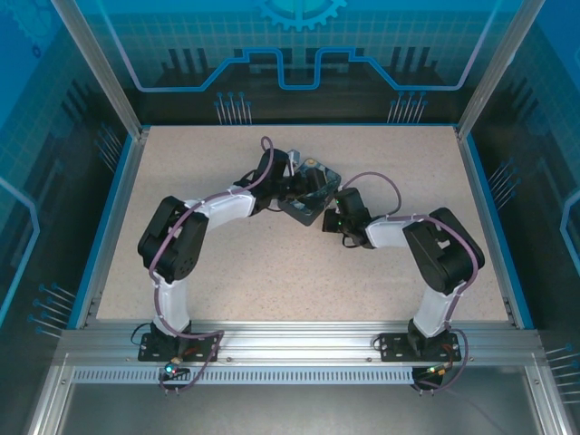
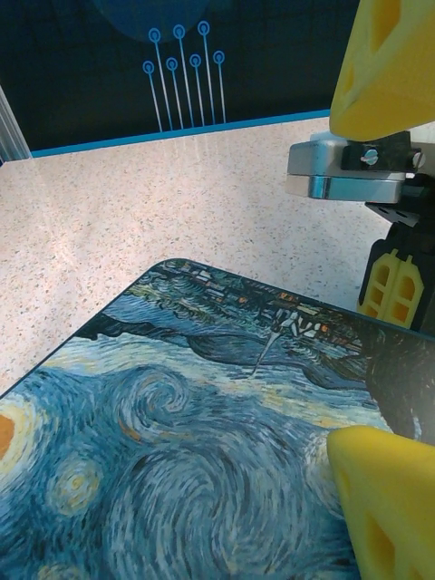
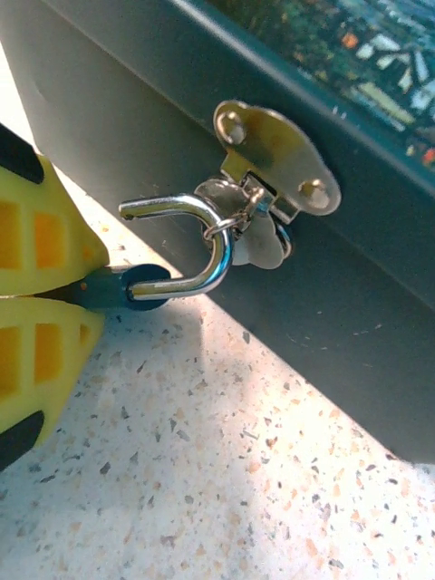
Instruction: Unlock a padlock with a key
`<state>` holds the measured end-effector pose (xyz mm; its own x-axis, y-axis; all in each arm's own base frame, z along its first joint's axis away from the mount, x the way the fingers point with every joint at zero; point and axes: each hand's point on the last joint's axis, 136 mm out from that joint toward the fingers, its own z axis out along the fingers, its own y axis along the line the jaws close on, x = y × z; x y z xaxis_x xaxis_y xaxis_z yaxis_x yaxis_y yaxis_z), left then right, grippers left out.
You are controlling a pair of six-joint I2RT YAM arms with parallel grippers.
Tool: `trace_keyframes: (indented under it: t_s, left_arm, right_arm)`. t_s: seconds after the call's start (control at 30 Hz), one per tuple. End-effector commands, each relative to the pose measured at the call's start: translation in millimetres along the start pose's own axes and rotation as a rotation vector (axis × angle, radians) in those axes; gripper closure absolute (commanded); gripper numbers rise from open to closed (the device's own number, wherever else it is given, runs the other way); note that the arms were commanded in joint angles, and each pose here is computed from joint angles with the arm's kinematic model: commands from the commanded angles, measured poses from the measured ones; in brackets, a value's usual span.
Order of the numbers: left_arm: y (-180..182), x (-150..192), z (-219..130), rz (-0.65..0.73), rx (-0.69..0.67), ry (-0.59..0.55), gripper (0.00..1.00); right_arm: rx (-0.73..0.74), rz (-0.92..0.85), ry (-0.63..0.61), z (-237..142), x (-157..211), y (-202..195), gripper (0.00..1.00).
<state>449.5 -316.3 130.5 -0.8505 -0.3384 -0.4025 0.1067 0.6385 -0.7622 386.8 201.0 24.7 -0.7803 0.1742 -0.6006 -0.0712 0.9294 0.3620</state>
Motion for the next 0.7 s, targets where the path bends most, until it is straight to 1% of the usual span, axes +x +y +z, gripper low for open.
trace_keyframes:
  t_s: [0.0, 0.2, 0.3, 0.37, 0.53, 0.67]
  left_arm:
    - [43, 25, 10, -0.032, -0.109, 0.057, 0.16]
    - [53, 33, 12, -0.057, -0.112, 0.066, 0.16]
    - [52, 35, 14, -0.063, -0.104, 0.069, 0.16]
    - [52, 34, 14, -0.064, -0.102, 0.070, 0.16]
    - [55, 35, 12, -0.059, -0.115, 0.067, 0.16]
    - [61, 37, 12, -0.066, -0.126, 0.068, 0.16]
  right_arm:
    - [-0.072, -0.006, 0.019, -5, 5, -2, 0.97]
    - [-0.178, -0.042, 0.019, -7, 4, 2, 0.91]
    - [-0.215, -0.037, 0.013, -5, 3, 3, 0.91]
    - [-0.218, -0.034, 0.011, -4, 2, 2, 0.92]
    - [-0.155, -0.016, -0.018, -6, -7, -11, 0.98]
    - [-0.170, -0.001, -0.023, -6, -14, -13, 1.00]
